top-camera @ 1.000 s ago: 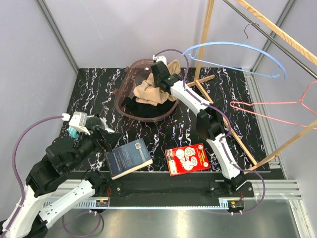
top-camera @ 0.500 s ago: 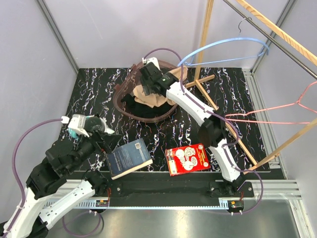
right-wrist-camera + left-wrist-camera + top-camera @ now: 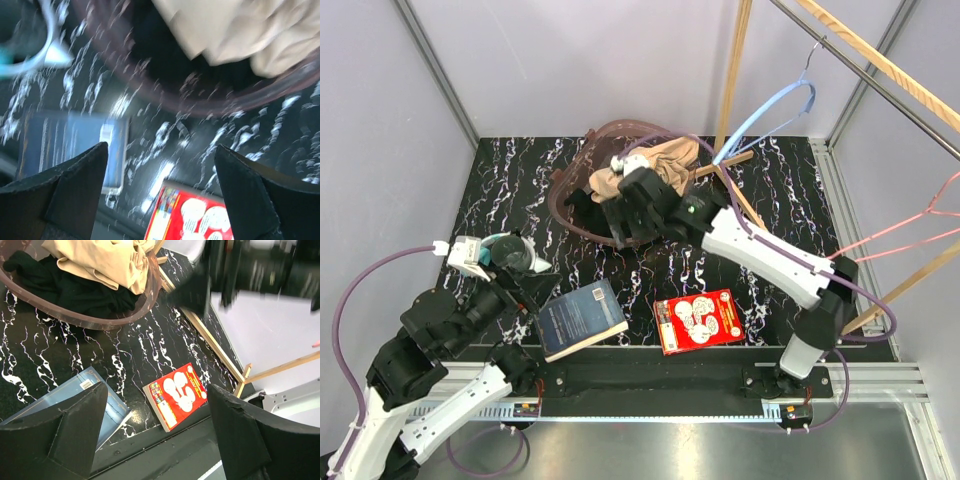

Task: Remove the t-shirt from the hanger

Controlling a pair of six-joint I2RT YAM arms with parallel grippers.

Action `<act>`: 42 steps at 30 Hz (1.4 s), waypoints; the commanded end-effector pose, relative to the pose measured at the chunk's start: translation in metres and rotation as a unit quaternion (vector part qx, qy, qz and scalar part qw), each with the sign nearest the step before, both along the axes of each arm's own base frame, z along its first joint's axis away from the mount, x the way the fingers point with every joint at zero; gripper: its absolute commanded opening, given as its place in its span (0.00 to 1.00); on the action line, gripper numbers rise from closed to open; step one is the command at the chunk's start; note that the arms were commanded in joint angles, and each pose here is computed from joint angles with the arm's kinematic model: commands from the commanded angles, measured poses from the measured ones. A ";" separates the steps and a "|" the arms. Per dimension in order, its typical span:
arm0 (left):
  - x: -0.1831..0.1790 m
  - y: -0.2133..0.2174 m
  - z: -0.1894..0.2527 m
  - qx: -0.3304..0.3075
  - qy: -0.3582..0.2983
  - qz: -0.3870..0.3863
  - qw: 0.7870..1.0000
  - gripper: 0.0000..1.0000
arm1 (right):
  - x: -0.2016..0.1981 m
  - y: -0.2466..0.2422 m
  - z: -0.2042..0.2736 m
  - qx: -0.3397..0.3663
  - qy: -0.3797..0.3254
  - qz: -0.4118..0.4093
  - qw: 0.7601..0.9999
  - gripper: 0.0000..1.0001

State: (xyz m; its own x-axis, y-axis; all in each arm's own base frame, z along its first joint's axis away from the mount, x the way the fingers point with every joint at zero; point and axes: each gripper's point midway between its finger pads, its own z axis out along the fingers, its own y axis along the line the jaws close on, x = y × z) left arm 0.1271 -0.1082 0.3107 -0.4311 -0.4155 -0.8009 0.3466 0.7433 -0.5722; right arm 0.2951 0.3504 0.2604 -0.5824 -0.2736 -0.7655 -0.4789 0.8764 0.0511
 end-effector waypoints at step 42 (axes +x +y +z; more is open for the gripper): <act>0.006 -0.090 -0.126 -0.161 0.036 -0.141 0.976 0.83 | -0.138 -0.149 -0.111 0.413 0.012 -0.106 0.904 1.00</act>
